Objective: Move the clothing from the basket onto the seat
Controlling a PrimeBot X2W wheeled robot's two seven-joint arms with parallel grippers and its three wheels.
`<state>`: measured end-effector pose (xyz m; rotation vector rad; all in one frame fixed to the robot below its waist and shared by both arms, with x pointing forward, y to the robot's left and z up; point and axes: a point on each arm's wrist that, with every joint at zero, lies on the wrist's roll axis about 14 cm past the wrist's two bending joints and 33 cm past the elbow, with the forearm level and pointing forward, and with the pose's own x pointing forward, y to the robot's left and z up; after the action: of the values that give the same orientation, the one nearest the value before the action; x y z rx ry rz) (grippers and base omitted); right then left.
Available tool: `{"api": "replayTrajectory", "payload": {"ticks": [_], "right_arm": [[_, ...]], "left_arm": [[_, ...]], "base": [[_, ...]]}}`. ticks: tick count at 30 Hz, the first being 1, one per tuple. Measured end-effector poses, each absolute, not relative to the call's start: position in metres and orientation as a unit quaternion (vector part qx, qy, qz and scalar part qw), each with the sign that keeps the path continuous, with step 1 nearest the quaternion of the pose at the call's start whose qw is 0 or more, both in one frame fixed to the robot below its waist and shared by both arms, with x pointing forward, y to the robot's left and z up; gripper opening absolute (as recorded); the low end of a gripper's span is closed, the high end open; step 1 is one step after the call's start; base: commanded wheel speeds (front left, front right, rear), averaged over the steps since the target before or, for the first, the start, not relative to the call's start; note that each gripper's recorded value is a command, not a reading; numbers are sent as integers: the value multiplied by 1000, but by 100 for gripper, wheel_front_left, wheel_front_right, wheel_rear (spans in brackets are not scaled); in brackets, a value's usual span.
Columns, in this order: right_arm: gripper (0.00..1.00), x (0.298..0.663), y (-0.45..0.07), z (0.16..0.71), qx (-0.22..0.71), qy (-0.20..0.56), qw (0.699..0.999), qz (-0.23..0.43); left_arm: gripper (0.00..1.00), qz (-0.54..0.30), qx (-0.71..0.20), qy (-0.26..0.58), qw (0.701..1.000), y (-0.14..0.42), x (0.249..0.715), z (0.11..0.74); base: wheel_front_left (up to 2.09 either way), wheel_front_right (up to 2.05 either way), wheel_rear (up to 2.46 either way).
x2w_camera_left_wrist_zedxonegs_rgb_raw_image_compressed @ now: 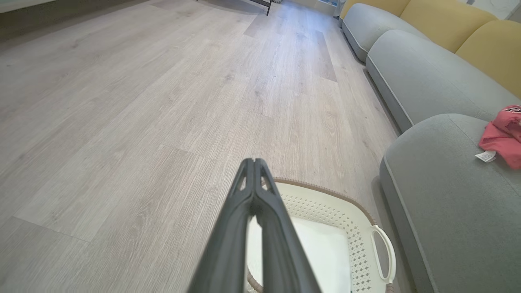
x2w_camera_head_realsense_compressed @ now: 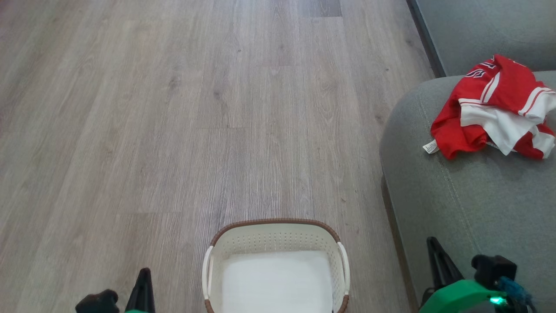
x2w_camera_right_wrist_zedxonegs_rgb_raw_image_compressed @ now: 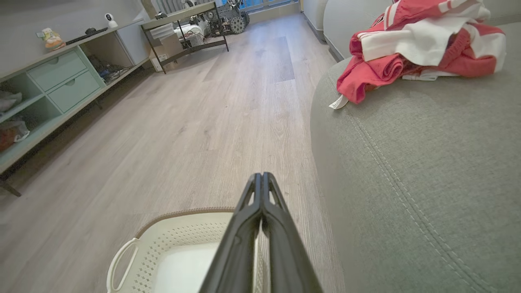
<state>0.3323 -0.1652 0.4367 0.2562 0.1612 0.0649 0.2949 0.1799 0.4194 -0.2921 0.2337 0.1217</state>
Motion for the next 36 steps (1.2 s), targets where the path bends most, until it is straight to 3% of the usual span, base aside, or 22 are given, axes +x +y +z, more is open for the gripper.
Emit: {"api": "replayTrajectory", "payload": {"ticks": [36], "right_arm": [[0,345,-185,443,325,82,942,-28]], "left_arm": [[0,84,-339,127,928,187,318,423]], "base": [[0,0,0]]}}
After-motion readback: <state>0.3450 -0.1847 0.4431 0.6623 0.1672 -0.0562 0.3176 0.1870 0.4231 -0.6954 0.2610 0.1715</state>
